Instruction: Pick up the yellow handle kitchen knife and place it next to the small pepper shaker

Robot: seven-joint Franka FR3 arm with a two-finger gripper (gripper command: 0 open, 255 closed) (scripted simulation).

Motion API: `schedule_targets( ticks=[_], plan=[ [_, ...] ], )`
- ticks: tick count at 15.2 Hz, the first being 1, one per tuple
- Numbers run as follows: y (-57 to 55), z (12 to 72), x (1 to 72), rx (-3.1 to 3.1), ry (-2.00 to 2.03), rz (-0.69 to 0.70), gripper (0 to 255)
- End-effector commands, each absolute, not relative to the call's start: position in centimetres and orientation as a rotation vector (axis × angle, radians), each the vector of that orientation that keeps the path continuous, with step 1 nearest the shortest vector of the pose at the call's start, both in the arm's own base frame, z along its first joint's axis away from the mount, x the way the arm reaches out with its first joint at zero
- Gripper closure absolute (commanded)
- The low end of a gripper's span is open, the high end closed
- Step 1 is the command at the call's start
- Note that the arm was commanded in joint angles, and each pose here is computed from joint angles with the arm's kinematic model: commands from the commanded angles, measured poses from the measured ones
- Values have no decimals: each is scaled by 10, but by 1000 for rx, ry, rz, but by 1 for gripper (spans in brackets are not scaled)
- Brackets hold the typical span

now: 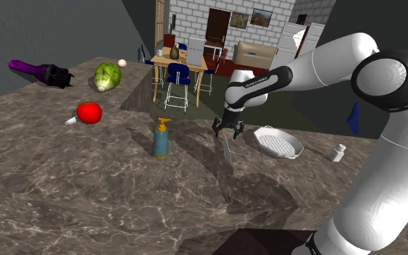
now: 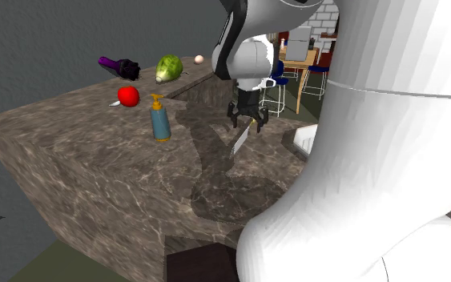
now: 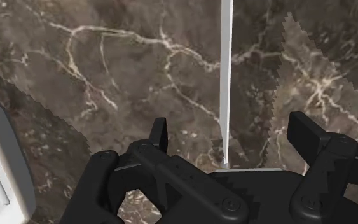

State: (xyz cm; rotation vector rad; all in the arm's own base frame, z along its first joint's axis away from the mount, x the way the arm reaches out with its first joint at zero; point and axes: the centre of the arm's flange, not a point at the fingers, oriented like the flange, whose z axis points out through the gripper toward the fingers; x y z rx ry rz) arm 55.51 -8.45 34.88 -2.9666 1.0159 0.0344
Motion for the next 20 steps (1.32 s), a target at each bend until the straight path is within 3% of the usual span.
schedule_targets(
  ticks=[1,10,11,20],
  plan=[
    [-84,338,555,-2966,1017,33,0],
    [-84,330,555,-2966,1017,33,0],
    [-84,330,555,-2966,1017,33,255],
    [-84,330,555,-2966,1017,33,255]
  ],
)
